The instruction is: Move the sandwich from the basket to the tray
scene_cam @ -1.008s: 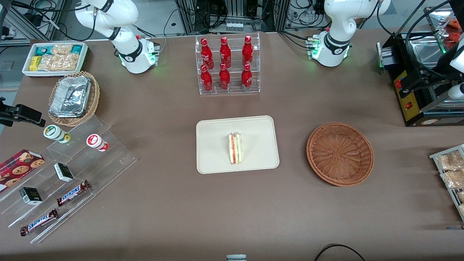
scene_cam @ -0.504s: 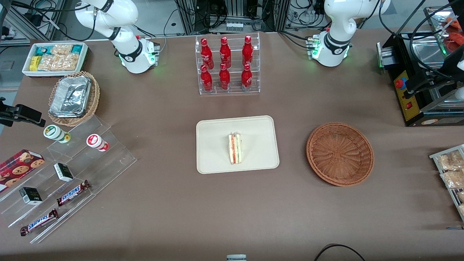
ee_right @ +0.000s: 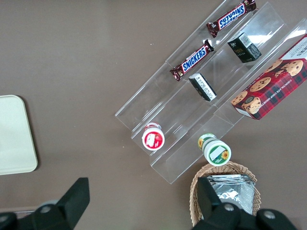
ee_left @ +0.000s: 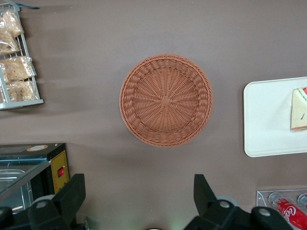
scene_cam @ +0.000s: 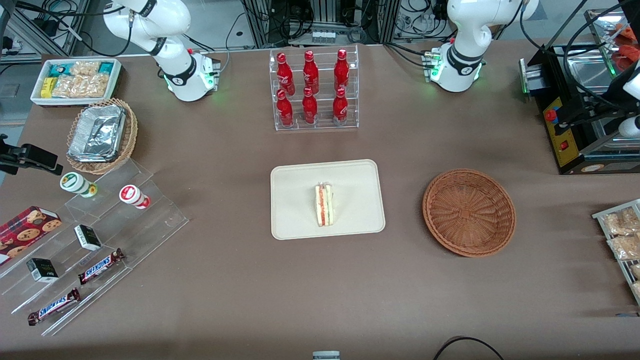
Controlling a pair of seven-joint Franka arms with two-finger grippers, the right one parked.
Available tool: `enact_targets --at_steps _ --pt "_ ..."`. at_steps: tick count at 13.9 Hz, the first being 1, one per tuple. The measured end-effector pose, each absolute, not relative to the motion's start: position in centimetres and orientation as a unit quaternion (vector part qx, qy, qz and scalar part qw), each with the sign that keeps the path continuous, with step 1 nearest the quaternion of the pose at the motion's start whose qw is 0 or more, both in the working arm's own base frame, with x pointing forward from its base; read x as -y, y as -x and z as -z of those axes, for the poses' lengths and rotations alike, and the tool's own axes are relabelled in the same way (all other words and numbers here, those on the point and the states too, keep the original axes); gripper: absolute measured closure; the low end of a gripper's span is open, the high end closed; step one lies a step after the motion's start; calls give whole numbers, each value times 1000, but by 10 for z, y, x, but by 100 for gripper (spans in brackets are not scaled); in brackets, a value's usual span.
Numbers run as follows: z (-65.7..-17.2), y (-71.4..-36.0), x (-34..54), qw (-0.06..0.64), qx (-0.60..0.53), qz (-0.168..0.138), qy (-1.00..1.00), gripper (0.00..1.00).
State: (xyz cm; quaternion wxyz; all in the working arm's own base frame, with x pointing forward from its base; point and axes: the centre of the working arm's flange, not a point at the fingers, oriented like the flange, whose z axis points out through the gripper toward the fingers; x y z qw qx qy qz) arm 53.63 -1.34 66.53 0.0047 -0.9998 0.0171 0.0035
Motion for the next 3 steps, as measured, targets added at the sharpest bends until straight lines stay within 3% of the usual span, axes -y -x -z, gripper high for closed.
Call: enact_targets --at_steps 3 --pt "-661 -539 11 5 -14 -8 1000 0"
